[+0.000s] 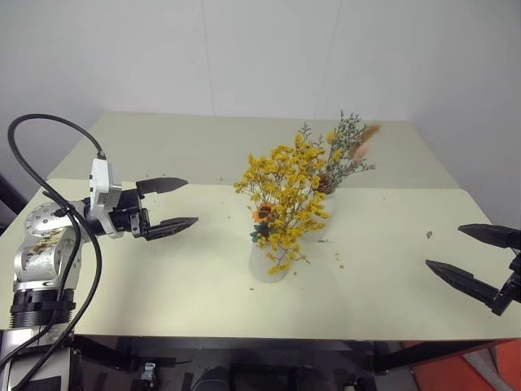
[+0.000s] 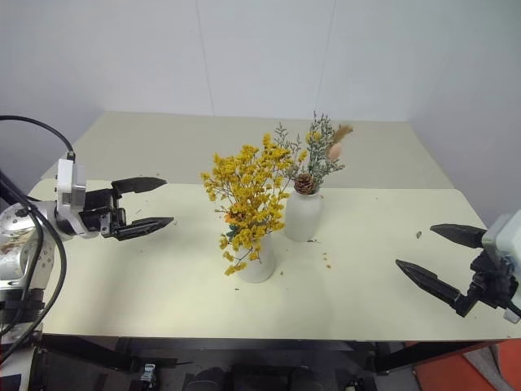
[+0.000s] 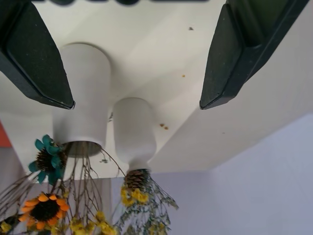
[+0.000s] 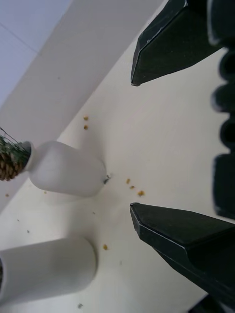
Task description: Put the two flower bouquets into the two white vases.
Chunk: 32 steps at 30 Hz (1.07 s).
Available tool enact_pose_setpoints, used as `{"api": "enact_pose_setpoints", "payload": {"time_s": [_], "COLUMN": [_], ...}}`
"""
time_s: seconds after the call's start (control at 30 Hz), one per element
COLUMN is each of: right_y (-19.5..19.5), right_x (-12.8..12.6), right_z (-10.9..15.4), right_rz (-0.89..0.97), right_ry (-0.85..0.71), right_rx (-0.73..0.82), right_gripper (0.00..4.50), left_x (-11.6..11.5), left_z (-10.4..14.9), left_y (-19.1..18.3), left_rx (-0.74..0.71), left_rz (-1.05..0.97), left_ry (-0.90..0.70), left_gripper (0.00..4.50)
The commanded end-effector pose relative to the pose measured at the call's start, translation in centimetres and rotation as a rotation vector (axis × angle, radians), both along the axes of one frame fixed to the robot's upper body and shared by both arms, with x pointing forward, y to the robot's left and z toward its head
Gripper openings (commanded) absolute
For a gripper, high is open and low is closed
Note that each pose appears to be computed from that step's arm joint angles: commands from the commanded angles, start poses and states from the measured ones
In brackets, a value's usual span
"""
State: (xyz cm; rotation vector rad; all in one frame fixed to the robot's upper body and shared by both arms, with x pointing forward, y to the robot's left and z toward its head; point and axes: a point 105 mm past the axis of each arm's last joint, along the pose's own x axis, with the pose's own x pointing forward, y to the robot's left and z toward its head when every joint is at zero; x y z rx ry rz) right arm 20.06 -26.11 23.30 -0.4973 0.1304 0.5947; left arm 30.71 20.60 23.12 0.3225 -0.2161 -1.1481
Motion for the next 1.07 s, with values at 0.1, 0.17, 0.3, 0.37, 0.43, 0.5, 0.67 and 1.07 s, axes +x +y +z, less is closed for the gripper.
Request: {"api": "enact_pose_setpoints", "payload": {"time_s": [0.1, 0.17, 0.3, 0.37, 0.43, 0.5, 0.67, 1.07], "right_y": [0.1, 0.2, 0.9, 1.3, 1.6, 1.8, 1.6, 3.4], "right_x": [0.4, 0.6, 1.3, 1.2, 1.1, 1.0, 0.7, -0.7], "right_z": [-0.1, -0.2, -0.1, 0.2, 0.4, 0.4, 0.3, -0.2], "right_rz": [0.029, 0.042, 0.067, 0.099, 0.124, 0.140, 0.152, 0.239], "right_ry": [-0.019, -0.026, -0.042, -0.037, -0.021, -0.009, 0.025, 0.044], "right_rx": [-0.037, -0.039, -0.041, -0.037, -0.029, -0.031, -0.030, 0.003], "right_gripper": [4.50, 4.50, 4.50, 4.50, 4.50, 4.50, 4.50, 4.50], "left_x": [-1.1, -1.1, -0.7, -0.8, -1.3, -2.3, -3.9, -2.9], "left_z": [1.0, 1.2, 1.8, 1.7, 1.4, 1.4, 0.7, 1.9], "left_y": [0.4, 0.2, 0.5, 0.6, 0.8, 1.1, 2.0, 2.1], "left_rx": [-0.035, -0.066, -0.129, -0.110, -0.067, -0.063, -0.024, -0.036], "left_rz": [0.045, 0.065, 0.138, 0.145, 0.120, 0.078, 0.016, -0.018], "left_ry": [-0.018, -0.027, -0.063, -0.029, 0.007, 0.023, 0.094, 0.099], "left_gripper": [4.45, 4.45, 4.45, 4.45, 4.45, 4.45, 4.45, 4.45]}}
